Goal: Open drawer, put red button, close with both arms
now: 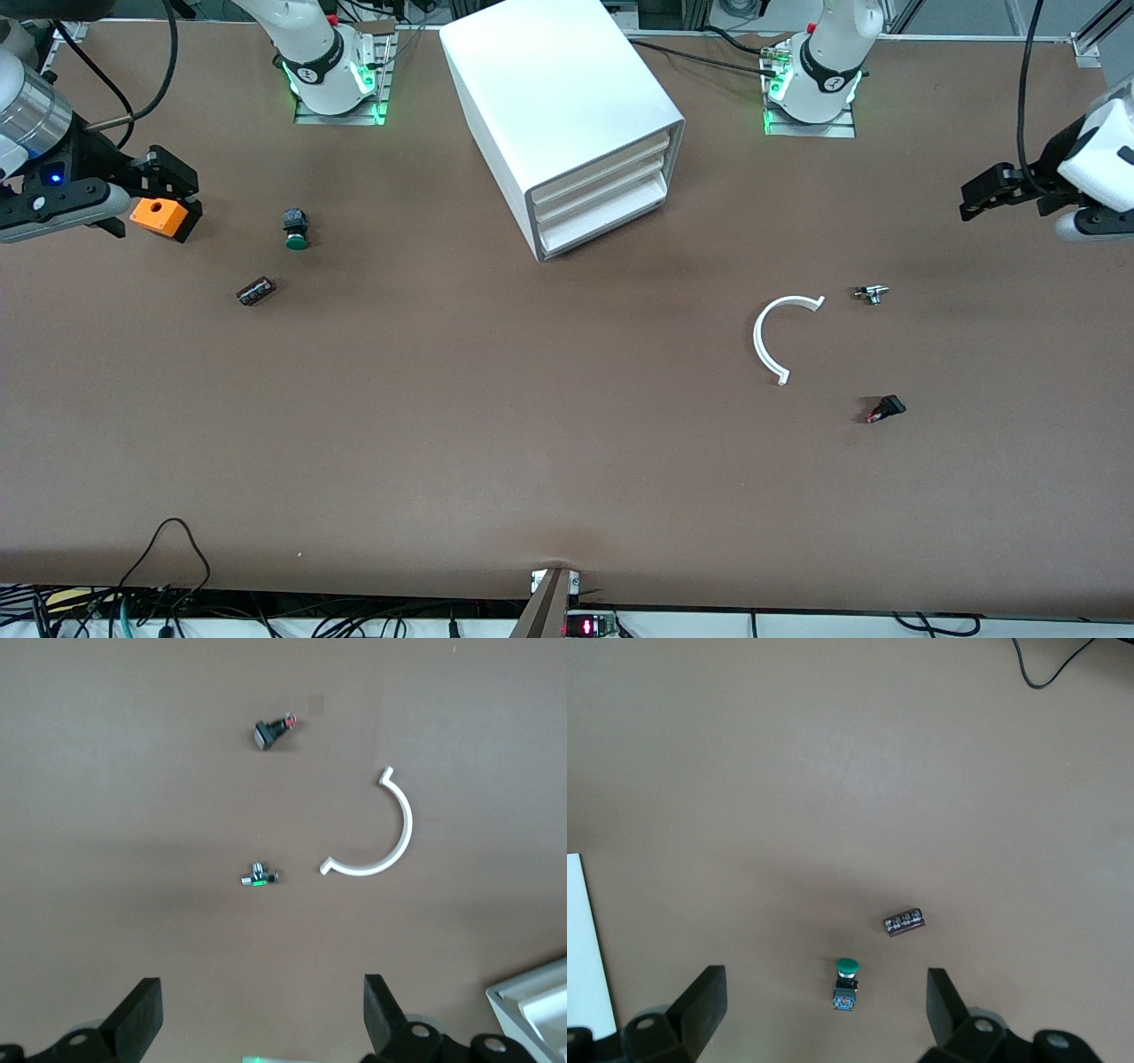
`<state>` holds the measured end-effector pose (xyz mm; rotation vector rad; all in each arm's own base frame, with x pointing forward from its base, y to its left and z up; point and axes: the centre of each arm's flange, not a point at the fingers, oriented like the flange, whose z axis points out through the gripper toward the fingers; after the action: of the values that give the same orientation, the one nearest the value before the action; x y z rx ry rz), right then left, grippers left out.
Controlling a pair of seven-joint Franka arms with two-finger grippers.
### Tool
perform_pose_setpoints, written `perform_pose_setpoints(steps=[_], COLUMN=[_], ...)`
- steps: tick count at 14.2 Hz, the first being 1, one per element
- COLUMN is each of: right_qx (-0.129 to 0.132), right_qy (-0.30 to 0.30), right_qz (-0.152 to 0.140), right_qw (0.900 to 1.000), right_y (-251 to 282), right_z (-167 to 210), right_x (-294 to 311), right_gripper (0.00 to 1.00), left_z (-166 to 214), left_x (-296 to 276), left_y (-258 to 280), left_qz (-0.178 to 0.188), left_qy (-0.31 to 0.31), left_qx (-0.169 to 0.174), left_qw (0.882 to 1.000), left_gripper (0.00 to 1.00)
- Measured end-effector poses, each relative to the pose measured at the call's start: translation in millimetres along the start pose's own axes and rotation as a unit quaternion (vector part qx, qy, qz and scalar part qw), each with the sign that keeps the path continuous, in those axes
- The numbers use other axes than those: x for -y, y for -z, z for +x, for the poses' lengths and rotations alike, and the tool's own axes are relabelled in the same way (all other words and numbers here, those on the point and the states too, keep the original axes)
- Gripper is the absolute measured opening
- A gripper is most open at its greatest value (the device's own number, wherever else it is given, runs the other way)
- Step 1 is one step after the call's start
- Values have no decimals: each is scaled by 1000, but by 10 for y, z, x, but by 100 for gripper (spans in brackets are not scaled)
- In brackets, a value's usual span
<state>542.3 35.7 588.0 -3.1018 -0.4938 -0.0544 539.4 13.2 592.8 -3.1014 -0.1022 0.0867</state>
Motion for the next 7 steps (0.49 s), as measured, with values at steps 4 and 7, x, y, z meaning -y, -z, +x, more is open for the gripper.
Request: perform_pose_setpoints(steps=[4,7], right_qx=[-1,-1], right_qy=[0,0], right_qz=[0,0], right_qw=[1000,1000], right_y=[3,-2], right_z=[2,4], right_x=[-1,-1], right_gripper=[100,100], left_z=[95,120], left_x=[14,32], left_y=[69,69], left_qz=[-6,-6], left_qy=[-28,-36], left_qx=[-44,-54], left_qw=[999,998], left_gripper=[100,100])
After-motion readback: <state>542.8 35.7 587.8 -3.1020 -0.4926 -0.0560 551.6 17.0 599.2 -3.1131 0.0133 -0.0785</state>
